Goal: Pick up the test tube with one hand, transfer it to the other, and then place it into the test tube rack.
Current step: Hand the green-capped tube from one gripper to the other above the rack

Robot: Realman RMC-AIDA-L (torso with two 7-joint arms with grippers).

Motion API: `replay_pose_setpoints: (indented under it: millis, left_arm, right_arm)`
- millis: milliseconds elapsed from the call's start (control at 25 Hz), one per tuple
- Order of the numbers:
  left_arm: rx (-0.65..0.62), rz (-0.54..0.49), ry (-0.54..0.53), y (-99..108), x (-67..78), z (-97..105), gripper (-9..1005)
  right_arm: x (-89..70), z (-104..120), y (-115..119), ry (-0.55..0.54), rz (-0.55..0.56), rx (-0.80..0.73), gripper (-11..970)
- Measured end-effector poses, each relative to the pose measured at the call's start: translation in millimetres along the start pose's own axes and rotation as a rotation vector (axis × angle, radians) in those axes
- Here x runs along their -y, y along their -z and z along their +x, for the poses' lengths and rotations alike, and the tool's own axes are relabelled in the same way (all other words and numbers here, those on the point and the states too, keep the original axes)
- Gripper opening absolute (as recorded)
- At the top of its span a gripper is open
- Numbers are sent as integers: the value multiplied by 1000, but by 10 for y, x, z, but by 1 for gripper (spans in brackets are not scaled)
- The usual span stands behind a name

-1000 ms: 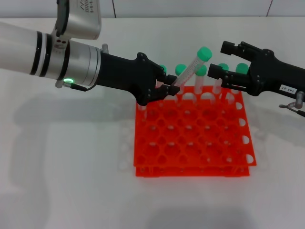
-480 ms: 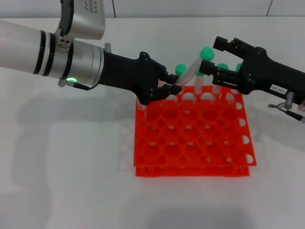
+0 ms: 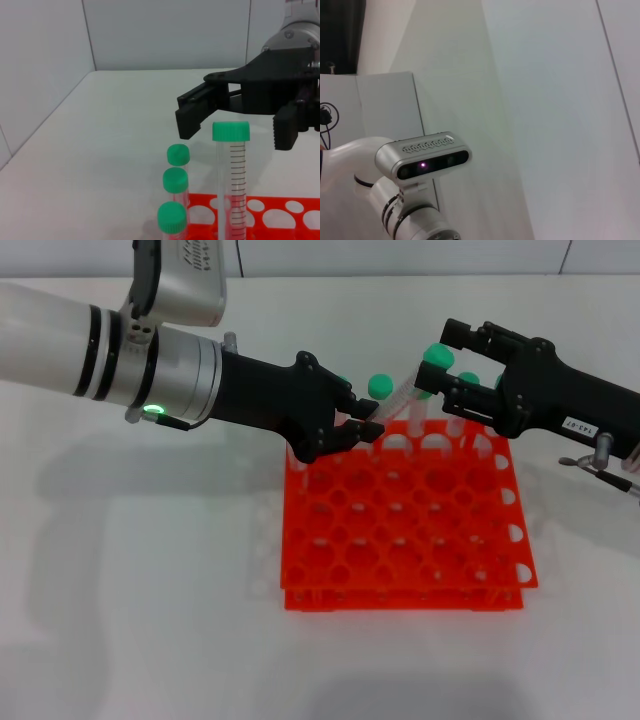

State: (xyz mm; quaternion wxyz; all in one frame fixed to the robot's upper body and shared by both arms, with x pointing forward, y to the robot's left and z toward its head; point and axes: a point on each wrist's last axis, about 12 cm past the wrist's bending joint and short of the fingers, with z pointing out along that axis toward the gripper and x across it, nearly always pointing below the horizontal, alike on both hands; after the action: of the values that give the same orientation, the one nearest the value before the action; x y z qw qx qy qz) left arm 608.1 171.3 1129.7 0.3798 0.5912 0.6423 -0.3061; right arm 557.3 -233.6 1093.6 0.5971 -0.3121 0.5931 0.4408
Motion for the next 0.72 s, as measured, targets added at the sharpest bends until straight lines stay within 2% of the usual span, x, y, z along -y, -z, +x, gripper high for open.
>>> replay_pose_setpoints:
  millis: [200, 720]
  left_arm:
    - [-1, -6, -2, 0, -7, 1, 256]
    - [-9, -4, -11, -39, 0, -8, 262]
  right_arm:
    - [-13, 6, -18, 1, -12, -3, 728]
    - [-37, 27, -76, 7, -23, 4, 705]
